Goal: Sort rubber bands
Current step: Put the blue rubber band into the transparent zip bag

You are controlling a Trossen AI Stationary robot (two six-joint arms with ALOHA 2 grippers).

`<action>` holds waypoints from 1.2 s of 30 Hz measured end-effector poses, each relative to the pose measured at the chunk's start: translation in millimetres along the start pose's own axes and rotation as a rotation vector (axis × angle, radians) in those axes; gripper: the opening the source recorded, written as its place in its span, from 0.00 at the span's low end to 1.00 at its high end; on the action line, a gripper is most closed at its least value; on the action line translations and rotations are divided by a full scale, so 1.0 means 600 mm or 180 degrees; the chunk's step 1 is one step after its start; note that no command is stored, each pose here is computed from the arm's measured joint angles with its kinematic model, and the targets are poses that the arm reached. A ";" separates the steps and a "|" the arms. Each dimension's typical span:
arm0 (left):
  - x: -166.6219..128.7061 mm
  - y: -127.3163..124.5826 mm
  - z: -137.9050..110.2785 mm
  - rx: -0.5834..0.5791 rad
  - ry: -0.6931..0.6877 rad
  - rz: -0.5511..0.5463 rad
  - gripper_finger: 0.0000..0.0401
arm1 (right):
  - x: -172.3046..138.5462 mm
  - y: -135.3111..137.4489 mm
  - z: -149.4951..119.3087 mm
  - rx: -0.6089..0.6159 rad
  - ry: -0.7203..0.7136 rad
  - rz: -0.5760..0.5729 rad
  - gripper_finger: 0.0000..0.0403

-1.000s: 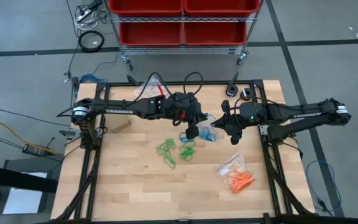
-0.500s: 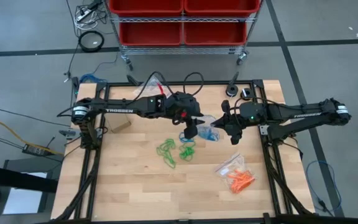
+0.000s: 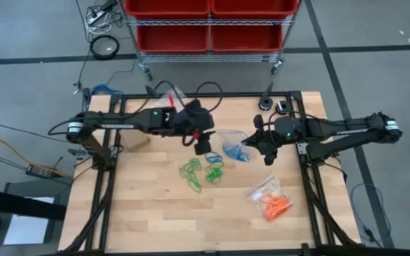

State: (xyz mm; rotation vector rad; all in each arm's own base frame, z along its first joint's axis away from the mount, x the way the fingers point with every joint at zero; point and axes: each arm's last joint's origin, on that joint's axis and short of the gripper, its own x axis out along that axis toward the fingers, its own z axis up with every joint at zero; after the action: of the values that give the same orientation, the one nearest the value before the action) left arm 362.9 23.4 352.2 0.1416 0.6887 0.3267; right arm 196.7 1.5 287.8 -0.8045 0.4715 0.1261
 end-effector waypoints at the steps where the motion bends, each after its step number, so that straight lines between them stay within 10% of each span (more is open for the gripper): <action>1: -0.009 0.001 0.000 -0.0008 0.0007 0.0059 0.44 | 0.000 0.000 0.000 0.0000 0.0000 0.0000 0.00; 19: 0.129 -0.056 -0.220 -0.1077 0.0045 0.0046 0.44 | 0.000 0.000 0.000 -0.0033 -0.0007 0.0005 0.00; 36: 0.212 -0.085 -0.252 -0.1374 0.0628 0.0049 0.44 | 0.000 -0.001 0.002 0.0045 -0.0046 -0.0012 0.00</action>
State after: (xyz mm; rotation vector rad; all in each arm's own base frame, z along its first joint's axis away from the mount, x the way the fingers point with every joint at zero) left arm 370.2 21.7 148.3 -0.2998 0.7964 0.5010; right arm 197.4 1.8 289.0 -0.7902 0.4567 0.1249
